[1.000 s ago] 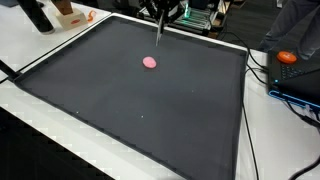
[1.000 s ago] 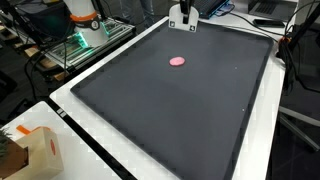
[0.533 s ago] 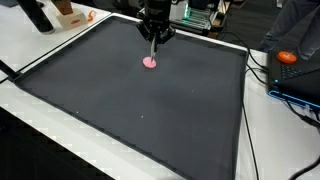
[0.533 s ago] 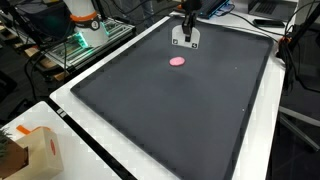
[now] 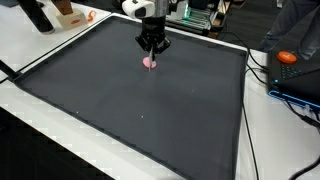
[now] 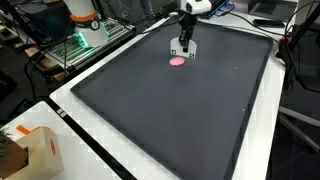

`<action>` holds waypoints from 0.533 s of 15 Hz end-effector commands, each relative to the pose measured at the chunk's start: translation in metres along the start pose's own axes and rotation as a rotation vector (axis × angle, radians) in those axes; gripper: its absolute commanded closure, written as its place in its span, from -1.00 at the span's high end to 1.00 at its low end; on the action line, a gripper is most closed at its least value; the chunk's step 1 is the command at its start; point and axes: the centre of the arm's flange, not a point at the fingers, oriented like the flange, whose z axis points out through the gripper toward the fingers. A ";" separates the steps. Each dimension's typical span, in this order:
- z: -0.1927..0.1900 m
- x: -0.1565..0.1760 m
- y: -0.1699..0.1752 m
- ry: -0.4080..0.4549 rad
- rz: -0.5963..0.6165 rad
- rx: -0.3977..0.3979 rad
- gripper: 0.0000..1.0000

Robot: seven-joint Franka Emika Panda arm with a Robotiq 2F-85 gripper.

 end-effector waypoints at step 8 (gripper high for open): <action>0.026 -0.022 0.004 -0.006 0.011 0.001 -0.98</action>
